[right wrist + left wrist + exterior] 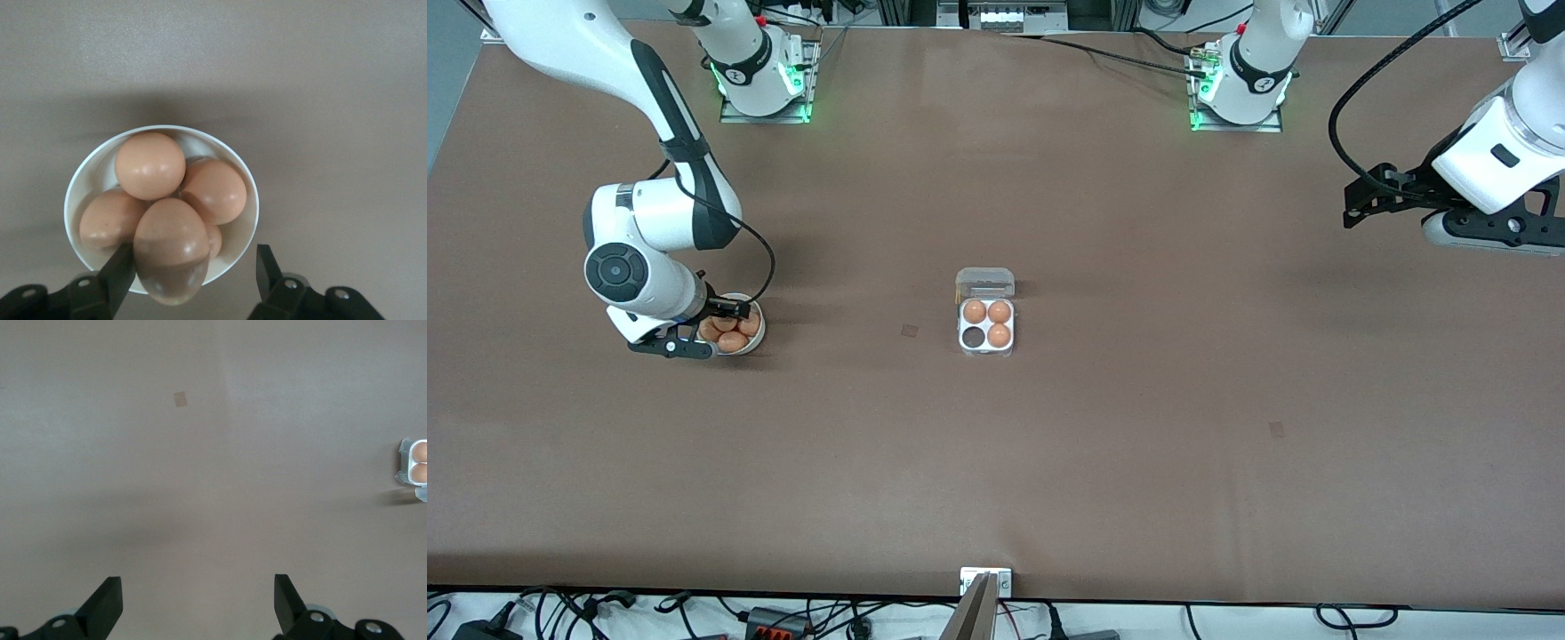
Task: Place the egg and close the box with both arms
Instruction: 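Close the right gripper around one brown egg in the bowl, then lift the egg with the right gripper toward the clear carton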
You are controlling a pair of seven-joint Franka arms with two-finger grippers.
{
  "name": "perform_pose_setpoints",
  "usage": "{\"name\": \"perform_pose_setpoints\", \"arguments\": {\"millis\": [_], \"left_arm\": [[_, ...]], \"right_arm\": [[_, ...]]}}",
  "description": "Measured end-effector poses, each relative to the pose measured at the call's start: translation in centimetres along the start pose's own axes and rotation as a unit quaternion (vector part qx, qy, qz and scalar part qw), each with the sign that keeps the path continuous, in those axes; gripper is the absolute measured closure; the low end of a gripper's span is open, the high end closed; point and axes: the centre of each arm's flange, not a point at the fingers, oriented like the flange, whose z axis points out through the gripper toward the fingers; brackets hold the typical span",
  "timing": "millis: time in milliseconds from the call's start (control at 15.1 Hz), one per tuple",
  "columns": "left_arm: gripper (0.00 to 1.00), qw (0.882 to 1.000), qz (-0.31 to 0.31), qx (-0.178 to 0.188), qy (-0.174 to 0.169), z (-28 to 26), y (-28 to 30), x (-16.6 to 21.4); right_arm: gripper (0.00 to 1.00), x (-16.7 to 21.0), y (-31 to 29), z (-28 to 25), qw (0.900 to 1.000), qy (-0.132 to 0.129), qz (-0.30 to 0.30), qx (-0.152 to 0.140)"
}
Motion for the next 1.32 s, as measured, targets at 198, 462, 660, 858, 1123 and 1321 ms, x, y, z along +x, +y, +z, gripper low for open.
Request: {"name": "perform_pose_setpoints", "arguments": {"millis": [198,462,660,858,1123,1321], "left_arm": [[0.0,1.0,0.0,0.0,0.0,0.0,0.02,0.0],[0.0,1.0,0.0,0.0,0.0,0.0,0.03,0.0],[0.0,1.0,0.0,0.0,0.0,0.0,0.04,0.0],[0.0,1.0,0.0,0.0,0.0,-0.01,0.01,0.0],[0.0,1.0,0.0,0.0,0.0,-0.01,0.01,0.0],[0.0,1.0,0.0,0.0,0.0,-0.01,0.01,0.0]], "right_arm": [[0.24,-0.01,0.0,-0.02,1.0,0.0,0.0,0.0],[0.27,-0.01,0.03,-0.25,1.0,0.0,0.0,0.0],[0.3,-0.03,-0.01,-0.29,1.0,0.0,0.001,0.0],[0.31,-0.05,-0.1,-0.3,1.0,0.0,0.0,0.0],[0.39,-0.01,-0.2,-0.37,1.0,0.001,0.0,0.001],[0.38,0.33,-0.24,-0.59,1.0,0.005,0.001,0.001]]}}
